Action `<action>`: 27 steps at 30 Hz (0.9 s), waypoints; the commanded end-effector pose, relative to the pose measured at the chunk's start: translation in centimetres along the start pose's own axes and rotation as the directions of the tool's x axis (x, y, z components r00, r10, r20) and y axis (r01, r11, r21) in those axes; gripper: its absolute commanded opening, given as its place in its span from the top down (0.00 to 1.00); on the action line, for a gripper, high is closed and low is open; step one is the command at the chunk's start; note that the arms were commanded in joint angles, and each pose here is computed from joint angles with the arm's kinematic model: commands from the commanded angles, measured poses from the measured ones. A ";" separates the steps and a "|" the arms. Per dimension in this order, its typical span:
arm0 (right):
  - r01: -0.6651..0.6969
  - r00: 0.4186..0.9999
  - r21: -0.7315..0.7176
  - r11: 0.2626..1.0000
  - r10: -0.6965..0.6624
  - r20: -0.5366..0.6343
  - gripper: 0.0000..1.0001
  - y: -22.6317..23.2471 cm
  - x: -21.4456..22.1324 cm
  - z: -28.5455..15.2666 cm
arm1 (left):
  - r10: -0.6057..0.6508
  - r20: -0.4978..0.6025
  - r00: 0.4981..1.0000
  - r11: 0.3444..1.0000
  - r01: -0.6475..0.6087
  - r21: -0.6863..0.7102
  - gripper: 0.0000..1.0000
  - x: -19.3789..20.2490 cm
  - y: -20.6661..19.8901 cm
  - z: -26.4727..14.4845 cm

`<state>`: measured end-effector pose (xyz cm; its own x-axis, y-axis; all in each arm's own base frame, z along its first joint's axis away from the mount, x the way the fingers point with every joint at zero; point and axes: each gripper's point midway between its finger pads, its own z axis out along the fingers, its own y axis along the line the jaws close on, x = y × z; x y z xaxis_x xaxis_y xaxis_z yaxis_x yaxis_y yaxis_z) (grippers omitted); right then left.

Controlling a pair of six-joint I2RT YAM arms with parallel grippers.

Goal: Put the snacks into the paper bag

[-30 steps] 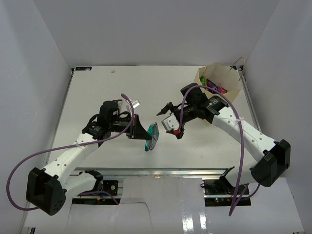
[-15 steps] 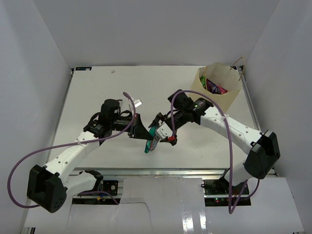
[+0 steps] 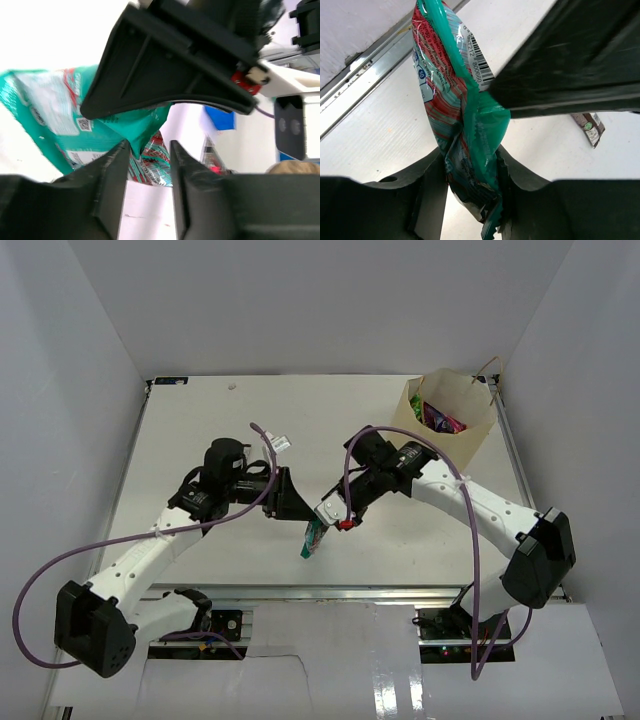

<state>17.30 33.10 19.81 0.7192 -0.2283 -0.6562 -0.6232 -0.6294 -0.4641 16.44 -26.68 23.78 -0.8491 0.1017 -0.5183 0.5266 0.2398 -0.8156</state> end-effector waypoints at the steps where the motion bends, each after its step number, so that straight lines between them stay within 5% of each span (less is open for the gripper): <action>1: -0.032 0.999 0.012 0.999 0.032 0.003 0.74 0.8 -1.4 -1.2 | 0.191 0.112 0.975 0.981 -0.188 -0.036 0.48 -3.4 -2.5 -1.3; 9: -0.217 0.973 0.214 0.952 0.192 0.130 0.82 -2.1 -4.1 -8.1 | 0.371 0.302 0.878 0.894 -0.250 -0.372 0.17 -7.1 -2.2 -5.7; 11: -0.337 0.938 0.326 0.883 0.286 0.195 0.85 -4.5 -4.8 -11.9 | 0.380 0.330 0.864 0.862 -0.201 -0.466 0.14 -7.2 -0.7 -6.9; 16: -0.405 0.913 0.610 0.682 0.262 0.313 0.92 -10.7 -8.5 -24.1 | 0.357 0.352 0.865 0.814 -0.103 -0.572 0.11 -6.9 2.5 -7.9; 20: -0.423 0.902 0.821 0.383 0.266 0.341 0.92 -14.0 -8.6 -33.1 | 0.336 0.340 0.878 0.792 -0.069 -0.606 0.11 -6.8 4.2 -7.8; 24: -0.366 0.880 0.930 -0.042 0.310 0.361 0.92 -14.4 -4.7 -42.5 | 0.342 0.332 0.879 0.775 -0.064 -0.629 0.11 -7.1 4.9 -7.9; 27: -0.315 0.859 0.922 -0.224 0.346 0.378 0.92 -13.2 -1.4 -46.3 | 0.356 0.329 0.874 0.749 -0.056 -0.660 0.11 -7.2 5.5 -8.4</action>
<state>35.54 12.03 52.32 0.3109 -0.2065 -0.9277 -0.5775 0.7343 -0.3570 24.49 -19.11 24.85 -0.5796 -0.1411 -0.8026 0.4391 0.7756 -0.4535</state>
